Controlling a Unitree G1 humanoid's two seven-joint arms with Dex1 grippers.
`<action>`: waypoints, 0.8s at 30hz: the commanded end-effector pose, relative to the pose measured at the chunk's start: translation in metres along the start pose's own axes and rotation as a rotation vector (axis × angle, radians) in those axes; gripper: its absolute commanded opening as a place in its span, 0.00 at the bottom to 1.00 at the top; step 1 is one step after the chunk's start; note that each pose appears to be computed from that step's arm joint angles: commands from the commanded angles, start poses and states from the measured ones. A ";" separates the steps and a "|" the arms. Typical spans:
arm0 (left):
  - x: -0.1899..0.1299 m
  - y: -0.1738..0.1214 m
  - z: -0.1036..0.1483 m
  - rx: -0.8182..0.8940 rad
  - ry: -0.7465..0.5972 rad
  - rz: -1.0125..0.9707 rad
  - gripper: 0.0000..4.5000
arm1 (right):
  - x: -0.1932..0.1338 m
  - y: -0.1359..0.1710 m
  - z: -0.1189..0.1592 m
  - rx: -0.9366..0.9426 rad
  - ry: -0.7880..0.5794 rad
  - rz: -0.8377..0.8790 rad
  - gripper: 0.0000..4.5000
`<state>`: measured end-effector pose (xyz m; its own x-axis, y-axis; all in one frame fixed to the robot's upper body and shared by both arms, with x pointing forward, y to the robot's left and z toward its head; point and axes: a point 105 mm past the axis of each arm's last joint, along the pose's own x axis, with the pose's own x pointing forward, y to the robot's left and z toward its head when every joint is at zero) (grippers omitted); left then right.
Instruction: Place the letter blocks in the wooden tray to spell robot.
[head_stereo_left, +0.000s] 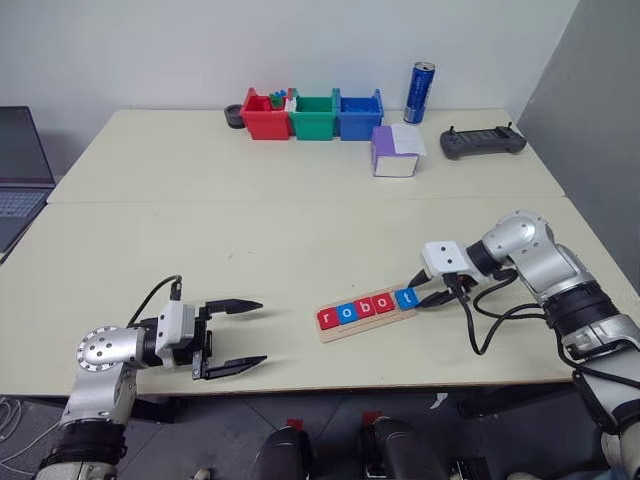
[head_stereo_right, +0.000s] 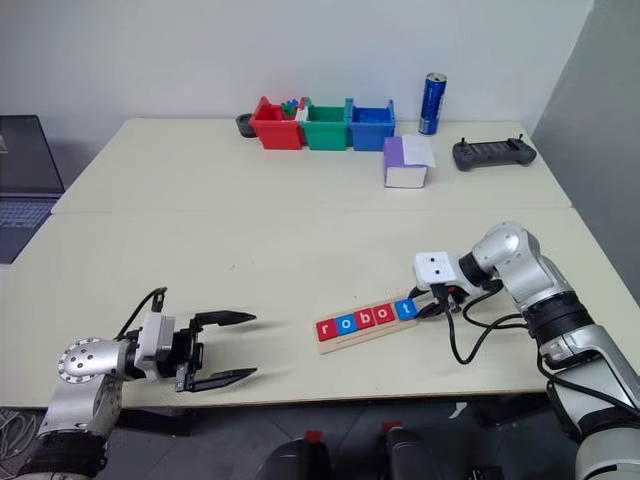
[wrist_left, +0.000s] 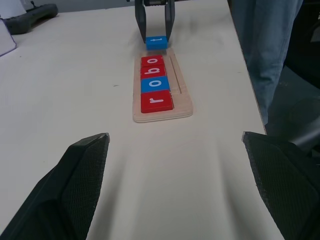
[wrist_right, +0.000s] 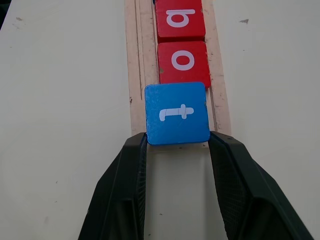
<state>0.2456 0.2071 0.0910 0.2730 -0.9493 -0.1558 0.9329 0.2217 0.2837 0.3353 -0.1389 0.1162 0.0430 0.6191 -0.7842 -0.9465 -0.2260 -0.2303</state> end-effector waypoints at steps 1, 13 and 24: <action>0.001 0.002 0.011 0.042 -0.017 0.014 1.00 | -0.006 -0.005 0.004 -0.039 0.020 0.004 0.33; -0.001 0.006 0.013 0.036 -0.013 0.019 1.00 | 0.003 -0.012 0.007 -0.016 0.017 0.005 0.33; -0.001 0.004 0.011 0.031 -0.011 0.022 1.00 | 0.008 -0.014 0.009 -0.012 0.022 0.010 0.33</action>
<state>0.2469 0.2036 0.0962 0.2803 -0.9483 -0.1492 0.9289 0.2288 0.2912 0.3425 -0.1286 0.1076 0.0295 0.6059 -0.7950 -0.9550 -0.2179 -0.2014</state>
